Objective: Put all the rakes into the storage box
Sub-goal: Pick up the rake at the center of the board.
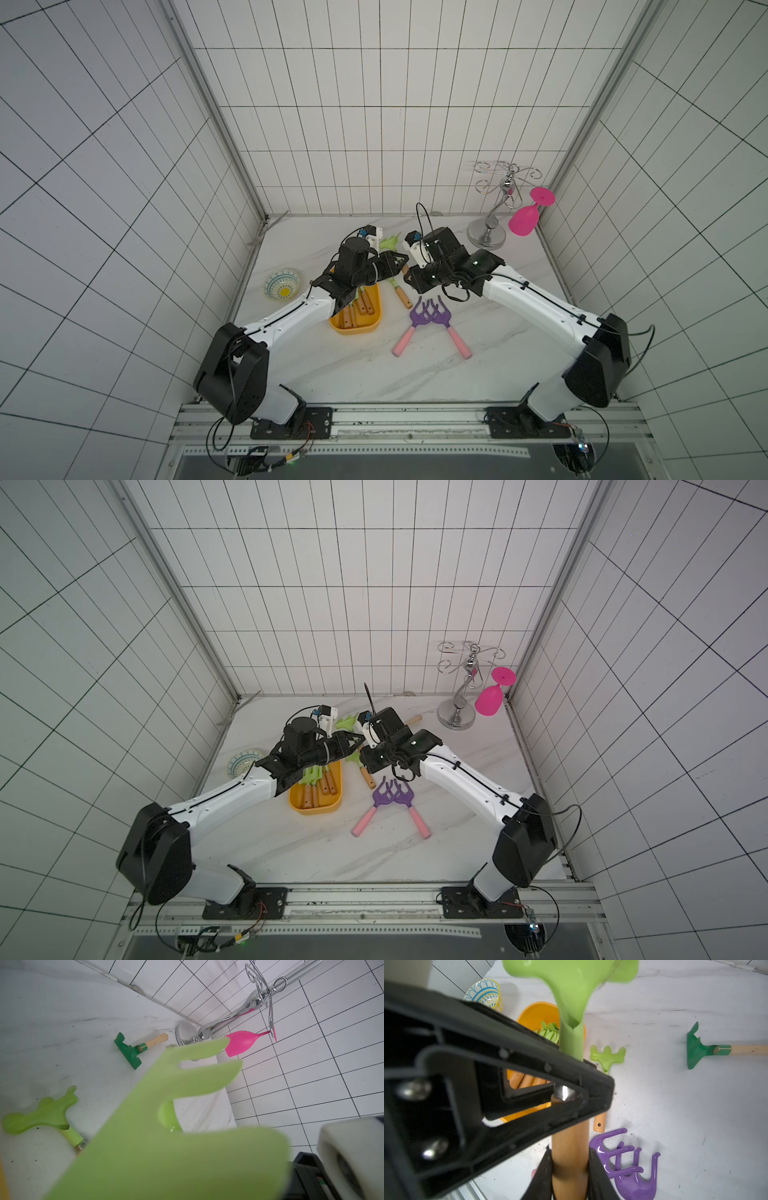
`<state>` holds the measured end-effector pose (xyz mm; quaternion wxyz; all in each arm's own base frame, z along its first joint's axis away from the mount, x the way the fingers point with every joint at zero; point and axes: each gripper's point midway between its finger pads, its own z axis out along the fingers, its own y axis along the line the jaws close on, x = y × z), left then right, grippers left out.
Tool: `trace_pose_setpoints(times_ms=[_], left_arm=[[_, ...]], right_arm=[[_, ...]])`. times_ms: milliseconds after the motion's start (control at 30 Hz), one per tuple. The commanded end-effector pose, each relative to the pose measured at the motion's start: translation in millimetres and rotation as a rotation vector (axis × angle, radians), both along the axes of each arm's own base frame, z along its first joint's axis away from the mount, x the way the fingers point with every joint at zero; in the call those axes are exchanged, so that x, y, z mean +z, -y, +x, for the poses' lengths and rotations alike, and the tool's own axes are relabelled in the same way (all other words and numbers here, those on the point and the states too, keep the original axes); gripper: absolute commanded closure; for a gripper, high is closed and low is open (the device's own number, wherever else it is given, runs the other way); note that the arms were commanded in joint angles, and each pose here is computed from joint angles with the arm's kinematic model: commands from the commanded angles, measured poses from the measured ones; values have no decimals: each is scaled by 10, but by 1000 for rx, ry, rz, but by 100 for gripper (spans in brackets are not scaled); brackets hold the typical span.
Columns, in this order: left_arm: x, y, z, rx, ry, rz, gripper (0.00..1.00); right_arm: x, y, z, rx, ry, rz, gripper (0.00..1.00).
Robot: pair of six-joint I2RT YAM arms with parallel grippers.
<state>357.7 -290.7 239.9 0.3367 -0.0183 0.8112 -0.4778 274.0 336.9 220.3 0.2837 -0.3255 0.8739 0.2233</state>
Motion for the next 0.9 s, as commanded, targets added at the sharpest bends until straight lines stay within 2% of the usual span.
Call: trace_pose_setpoints(times_ms=[0, 33, 100, 167, 200, 233, 300, 433, 567, 700, 867], left_arm=[[4, 27, -29, -26, 23, 9, 82], [8, 22, -29, -26, 25, 10, 85], [30, 6, -34, -30, 34, 20, 90], [32, -31, -48, -36, 37, 37, 93], [23, -59, -52, -40, 32, 43, 93], [13, -105, -56, -46, 23, 47, 94], [-20, -228, -63, -57, -1, 59, 95], [-205, -603, -114, -66, -81, 119, 95], [-433, -875, -195, -83, -144, 172, 95], [-695, -975, -203, -101, -198, 212, 95], [-980, -1010, -71, -105, -197, 250, 95]], right_arm=[[202, -50, -20, -1, 38, 51, 89], [201, -56, -21, -2, 38, 52, 85], [192, -47, -16, -8, 39, 49, 71], [212, 0, 4, -21, 62, 37, 46], [228, 33, 11, -27, 77, 30, 38], [261, 78, 25, -36, 102, 22, 32], [329, 190, 60, -61, 149, 5, 25], [400, 463, 99, -111, 197, -9, 19], [190, 742, 173, -172, 148, -35, 18], [-133, 884, 208, -202, 83, -98, 18], [-408, 844, 207, -190, 16, -137, 19]])
